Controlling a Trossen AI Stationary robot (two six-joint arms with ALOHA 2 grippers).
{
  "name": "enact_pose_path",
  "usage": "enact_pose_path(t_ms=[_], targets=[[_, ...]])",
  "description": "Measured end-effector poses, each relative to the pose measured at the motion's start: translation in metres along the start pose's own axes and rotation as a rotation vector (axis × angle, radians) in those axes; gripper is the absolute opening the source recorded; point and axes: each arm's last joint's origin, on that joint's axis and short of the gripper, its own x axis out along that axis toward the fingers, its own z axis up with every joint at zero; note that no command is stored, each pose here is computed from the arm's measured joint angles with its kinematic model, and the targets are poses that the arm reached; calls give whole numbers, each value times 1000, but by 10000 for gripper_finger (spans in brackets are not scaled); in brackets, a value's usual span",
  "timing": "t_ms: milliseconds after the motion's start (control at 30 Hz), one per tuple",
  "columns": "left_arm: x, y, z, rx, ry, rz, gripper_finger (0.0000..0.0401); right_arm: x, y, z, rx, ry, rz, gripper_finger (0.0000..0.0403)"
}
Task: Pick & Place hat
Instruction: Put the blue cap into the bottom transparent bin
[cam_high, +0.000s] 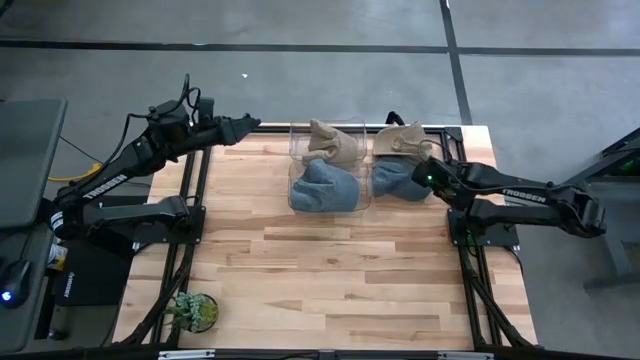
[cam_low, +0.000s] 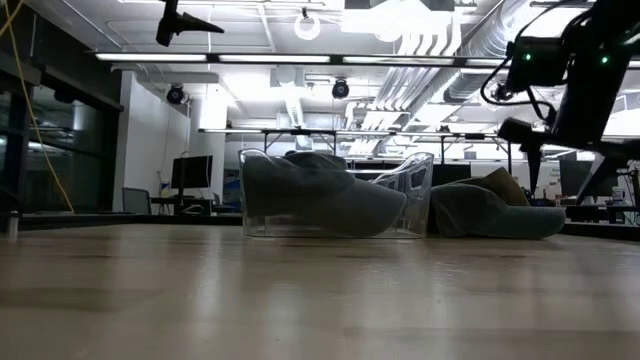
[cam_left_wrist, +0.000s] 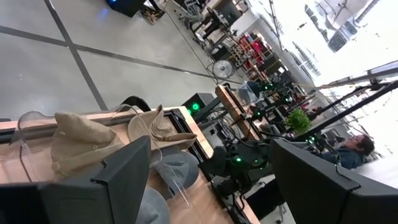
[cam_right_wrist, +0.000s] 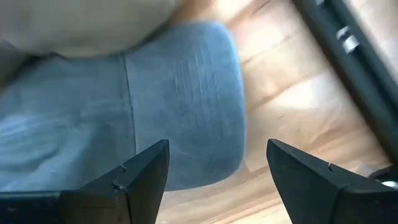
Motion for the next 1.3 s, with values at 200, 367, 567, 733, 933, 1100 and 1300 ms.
enact_pose_path(t_ms=[200, 367, 567, 733, 933, 1100, 1300], targets=[[0, 1, -1, 2, 20, 0, 303, 14, -10, -3, 67, -20, -48, 264], [0, 3, -3, 8, 41, 20, 303, 22, -13, -4, 71, -51, -24, 264], [0, 4, -5, 20, 65, 20, 303, 38, -13, -8, 97, -65, 94, 264], [0, 3, -5, 20, 74, 11, 303, 50, -11, -11, 82, -47, 235, 264], [0, 3, -5, 19, 86, 0, 303, 53, -10, -12, 10, -70, 294, 264], [0, 3, -5, 12, 86, 0, 303, 51, -4, -11, -25, -94, 353, 264], [0, 3, -6, 12, 94, -8, 303, 50, -1, -11, -23, -109, 378, 264]])
